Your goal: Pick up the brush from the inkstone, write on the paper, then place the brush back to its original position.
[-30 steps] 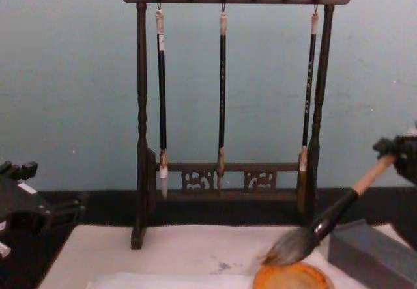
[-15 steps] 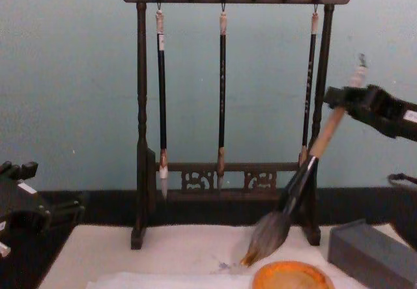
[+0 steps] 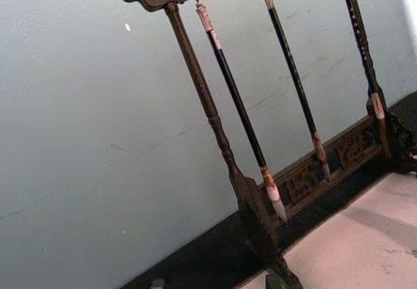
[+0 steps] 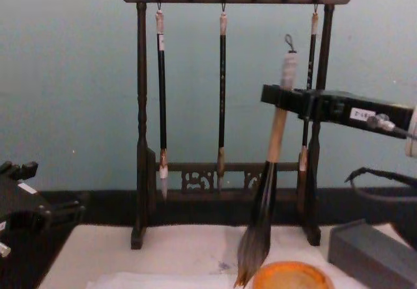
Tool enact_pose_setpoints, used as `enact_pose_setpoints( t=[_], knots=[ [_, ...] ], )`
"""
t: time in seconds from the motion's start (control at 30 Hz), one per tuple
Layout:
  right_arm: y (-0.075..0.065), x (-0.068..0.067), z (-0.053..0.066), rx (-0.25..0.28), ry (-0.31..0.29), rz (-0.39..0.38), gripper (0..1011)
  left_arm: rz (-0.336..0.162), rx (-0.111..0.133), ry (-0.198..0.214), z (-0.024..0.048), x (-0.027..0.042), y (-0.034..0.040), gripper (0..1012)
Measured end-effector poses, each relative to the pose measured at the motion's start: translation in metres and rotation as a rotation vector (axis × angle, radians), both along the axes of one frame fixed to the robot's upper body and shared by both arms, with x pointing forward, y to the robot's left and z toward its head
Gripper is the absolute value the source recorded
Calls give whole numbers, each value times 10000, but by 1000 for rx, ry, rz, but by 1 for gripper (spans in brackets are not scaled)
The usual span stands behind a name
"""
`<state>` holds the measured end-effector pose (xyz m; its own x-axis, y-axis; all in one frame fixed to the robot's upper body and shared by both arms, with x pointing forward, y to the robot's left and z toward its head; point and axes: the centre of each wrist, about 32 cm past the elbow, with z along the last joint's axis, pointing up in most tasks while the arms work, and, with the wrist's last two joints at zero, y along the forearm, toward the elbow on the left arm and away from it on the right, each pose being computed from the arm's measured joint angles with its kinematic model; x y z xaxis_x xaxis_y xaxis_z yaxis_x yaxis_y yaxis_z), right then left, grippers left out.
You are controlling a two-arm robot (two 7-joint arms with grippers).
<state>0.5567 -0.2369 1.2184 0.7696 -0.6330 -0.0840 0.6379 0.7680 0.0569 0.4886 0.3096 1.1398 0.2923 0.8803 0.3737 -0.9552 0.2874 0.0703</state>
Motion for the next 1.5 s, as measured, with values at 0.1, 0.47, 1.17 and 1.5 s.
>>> enact_pose_setpoints(
  t=[0.1, 0.47, 1.17, 1.5],
  knots=[
    [49, -25, 22, -22, -26, 23, 156, 0, 0, 0, 0, 0, 0, 1010],
    [175, -135, 55, -57, -55, 104, 156, 0, 0, 0, 0, 0, 0, 1010],
    [173, -132, 51, -57, -53, 101, 156, 0, 0, 0, 0, 0, 0, 1010],
    [173, -129, 52, -57, -54, 100, 156, 0, 0, 0, 0, 0, 0, 1010]
  ],
)
